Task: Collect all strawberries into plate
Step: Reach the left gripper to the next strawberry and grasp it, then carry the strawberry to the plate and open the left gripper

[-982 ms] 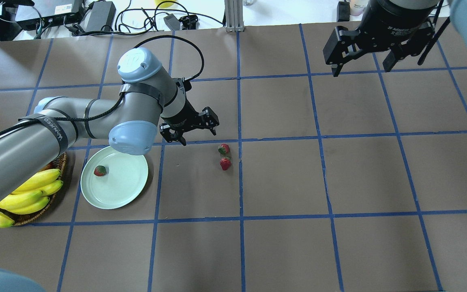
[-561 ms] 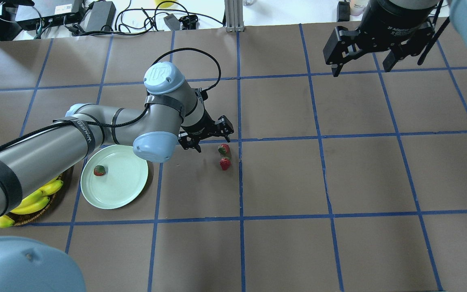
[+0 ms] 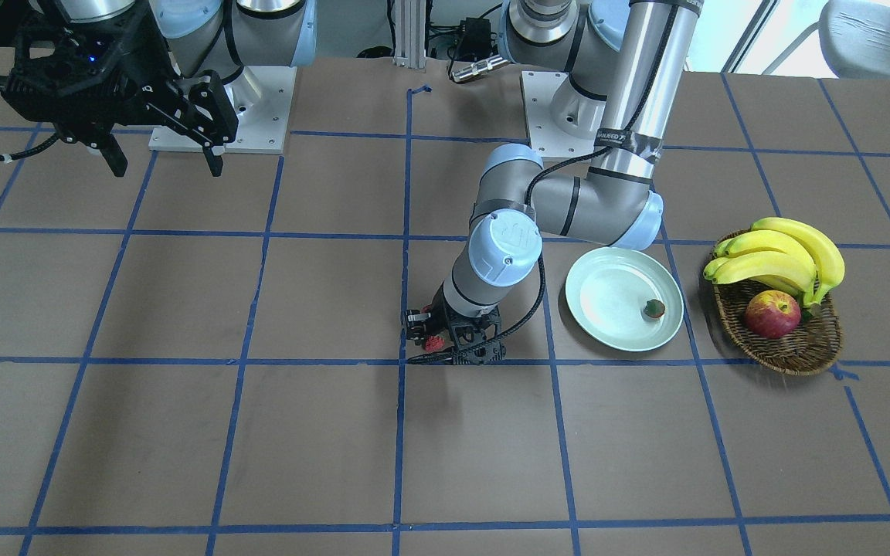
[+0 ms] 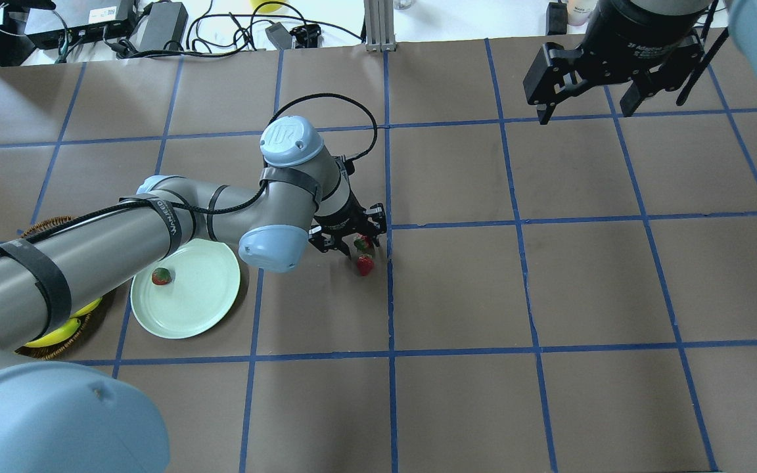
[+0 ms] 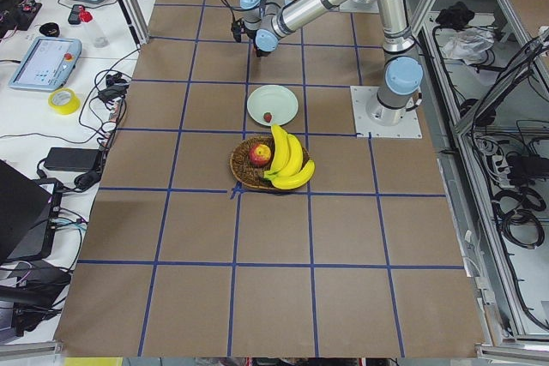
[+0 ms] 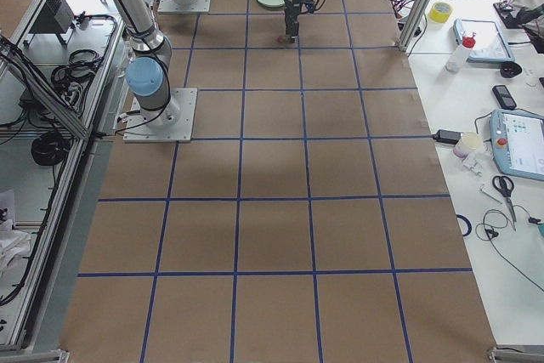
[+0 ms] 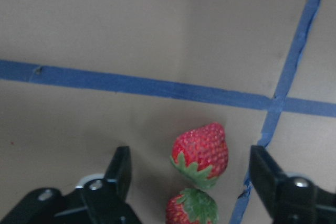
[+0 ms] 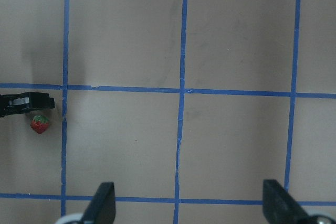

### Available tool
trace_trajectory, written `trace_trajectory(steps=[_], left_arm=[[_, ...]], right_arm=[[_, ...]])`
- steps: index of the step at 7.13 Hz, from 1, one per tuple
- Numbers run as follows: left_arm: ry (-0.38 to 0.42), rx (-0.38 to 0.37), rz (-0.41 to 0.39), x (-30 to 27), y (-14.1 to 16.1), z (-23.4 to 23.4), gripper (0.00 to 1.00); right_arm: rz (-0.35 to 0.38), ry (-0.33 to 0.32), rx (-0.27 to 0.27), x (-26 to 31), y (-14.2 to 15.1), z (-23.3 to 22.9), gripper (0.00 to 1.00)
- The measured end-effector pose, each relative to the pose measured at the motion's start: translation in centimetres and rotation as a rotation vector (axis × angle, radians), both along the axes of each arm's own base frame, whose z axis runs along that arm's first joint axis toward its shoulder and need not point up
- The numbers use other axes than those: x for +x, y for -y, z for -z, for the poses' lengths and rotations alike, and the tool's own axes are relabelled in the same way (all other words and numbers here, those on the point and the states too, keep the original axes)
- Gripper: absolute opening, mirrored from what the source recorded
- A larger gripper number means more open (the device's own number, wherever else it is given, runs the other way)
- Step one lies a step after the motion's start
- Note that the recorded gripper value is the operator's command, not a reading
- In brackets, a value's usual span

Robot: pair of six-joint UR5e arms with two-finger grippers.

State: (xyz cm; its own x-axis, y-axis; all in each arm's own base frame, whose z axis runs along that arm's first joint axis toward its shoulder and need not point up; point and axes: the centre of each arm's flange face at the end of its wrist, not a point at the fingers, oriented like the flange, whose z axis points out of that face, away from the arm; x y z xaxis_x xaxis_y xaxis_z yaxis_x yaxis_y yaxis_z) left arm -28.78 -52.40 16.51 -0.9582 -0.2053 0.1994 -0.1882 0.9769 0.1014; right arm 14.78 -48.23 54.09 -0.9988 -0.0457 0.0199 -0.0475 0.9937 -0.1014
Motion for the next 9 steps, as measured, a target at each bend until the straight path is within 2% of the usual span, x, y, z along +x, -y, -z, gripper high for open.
trace_trajectory(steps=[2, 3, 5, 6, 9], left_arm=[[0.0, -0.024, 0.018, -0.1, 0.8, -0.9, 0.0], [0.013, -0.05, 0.042, 0.0, 2.1, -2.5, 0.0], [0.102, -0.033, 0.133, 3.0, 4.7, -6.1, 0.0], [0.138, 0.002, 0.143, 5.9, 5.4, -7.0, 0.0], [0.233, 0.186, 0.079, 16.1, 5.2, -8.0, 0.0]], right_arm=[[0.001, 0.0, 0.0, 0.0, 0.0, 0.0, 1.0], [0.001, 0.0, 0.0, 0.0, 0.0, 0.0, 1.0], [0.001, 0.0, 0.0, 0.0, 0.0, 0.0, 1.0], [0.001, 0.0, 0.0, 0.0, 0.0, 0.0, 1.0], [0.002, 0.0, 0.0, 0.0, 0.0, 0.0, 1.0]])
